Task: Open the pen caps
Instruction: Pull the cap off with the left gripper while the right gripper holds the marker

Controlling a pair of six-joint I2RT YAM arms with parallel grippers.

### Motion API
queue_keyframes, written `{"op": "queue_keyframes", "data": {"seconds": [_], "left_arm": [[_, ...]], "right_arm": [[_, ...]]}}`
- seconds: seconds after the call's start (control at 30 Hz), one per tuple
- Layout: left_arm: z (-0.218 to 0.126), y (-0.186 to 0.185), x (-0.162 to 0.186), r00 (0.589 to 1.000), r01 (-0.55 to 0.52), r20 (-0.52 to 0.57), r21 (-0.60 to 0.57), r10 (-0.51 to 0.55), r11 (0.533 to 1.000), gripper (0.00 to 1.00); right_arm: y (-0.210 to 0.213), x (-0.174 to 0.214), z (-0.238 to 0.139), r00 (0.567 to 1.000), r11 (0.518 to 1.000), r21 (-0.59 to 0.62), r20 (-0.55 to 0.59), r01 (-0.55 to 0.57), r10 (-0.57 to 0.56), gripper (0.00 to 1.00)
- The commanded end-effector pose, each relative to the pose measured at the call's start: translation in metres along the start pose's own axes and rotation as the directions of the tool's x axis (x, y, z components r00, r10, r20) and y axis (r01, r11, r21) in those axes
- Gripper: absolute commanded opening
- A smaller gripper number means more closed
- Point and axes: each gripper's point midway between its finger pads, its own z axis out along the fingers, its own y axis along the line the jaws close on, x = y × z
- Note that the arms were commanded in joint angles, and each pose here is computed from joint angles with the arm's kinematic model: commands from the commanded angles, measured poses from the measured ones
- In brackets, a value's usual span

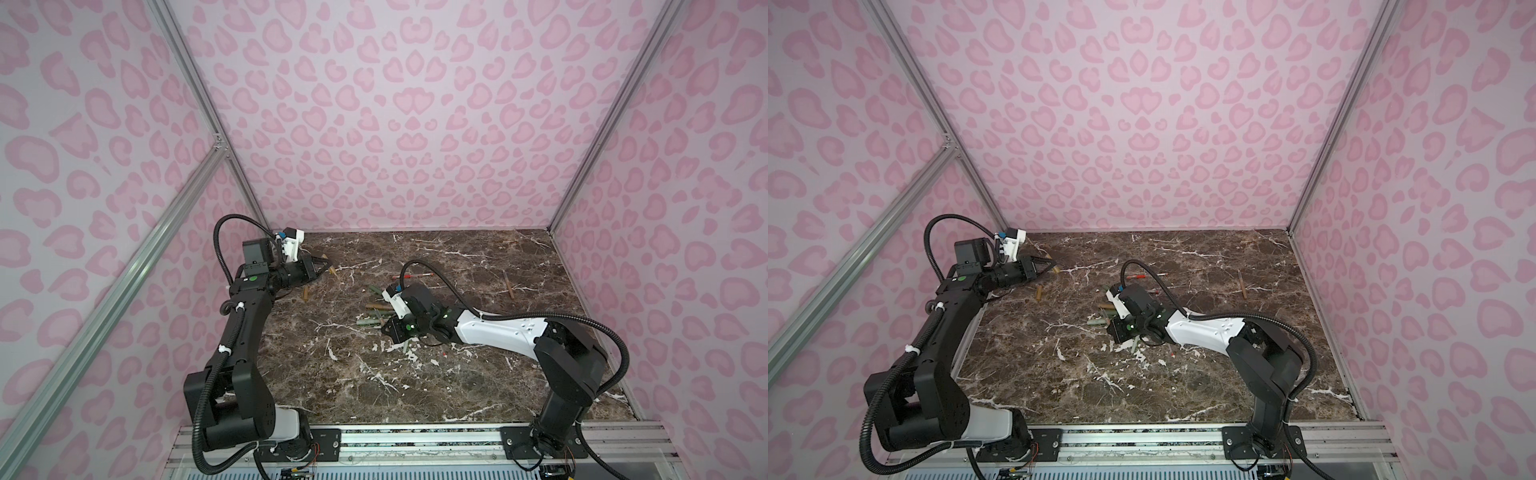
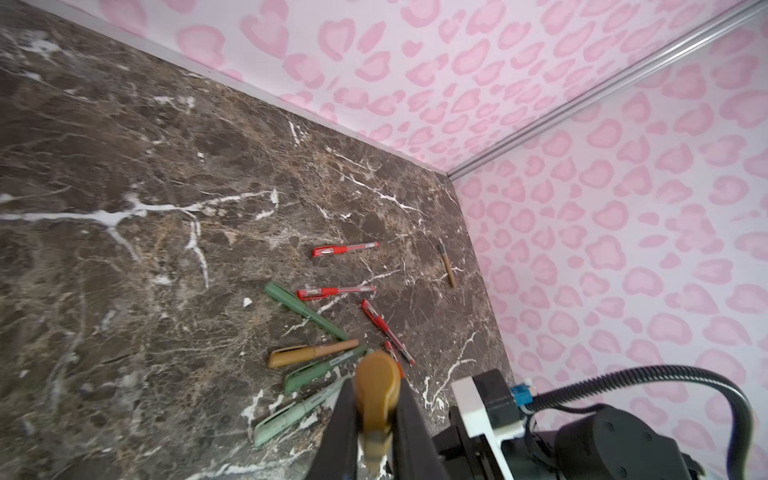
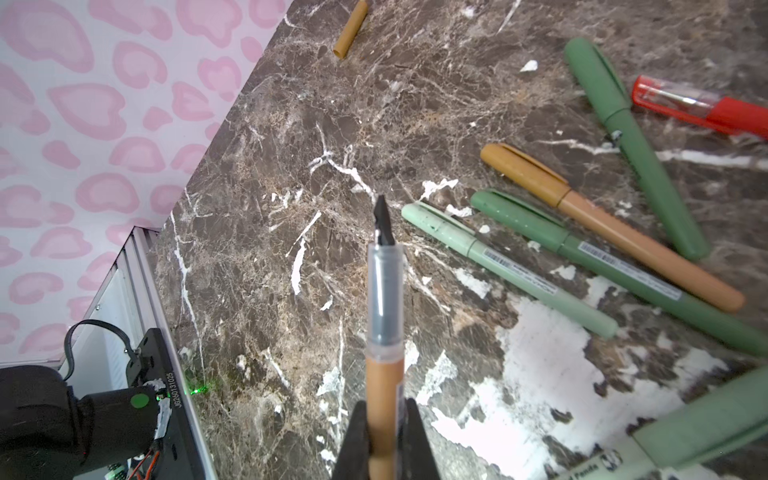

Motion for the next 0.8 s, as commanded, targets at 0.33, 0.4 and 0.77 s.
{"op": "queue_keyframes", "data": {"seconds": [0.33,0.4,0.77], "left_arm": [[0.003,0.107,0.02,0.978,-0.137,-0.2,-0.441,0.051,0.887,0.04],[0.006,0.125,0.026,0.97,-0.142,-0.24,-0.484,0.025,0.864,0.04],[0.037,0.174,0.05,0.913,-0.194,-0.404,-0.544,-0.052,0.816,0.04]], "right_arm": [[-0.045,-0.029,-0.04,0.993,0.987,0.136,0.098,-0.082,0.069,0.0],[-0.058,-0.033,-0.051,0.99,0.979,0.174,0.116,-0.104,0.085,0.0],[-0.111,-0.039,-0.107,0.969,0.926,0.315,0.195,-0.208,0.152,0.0]]}}
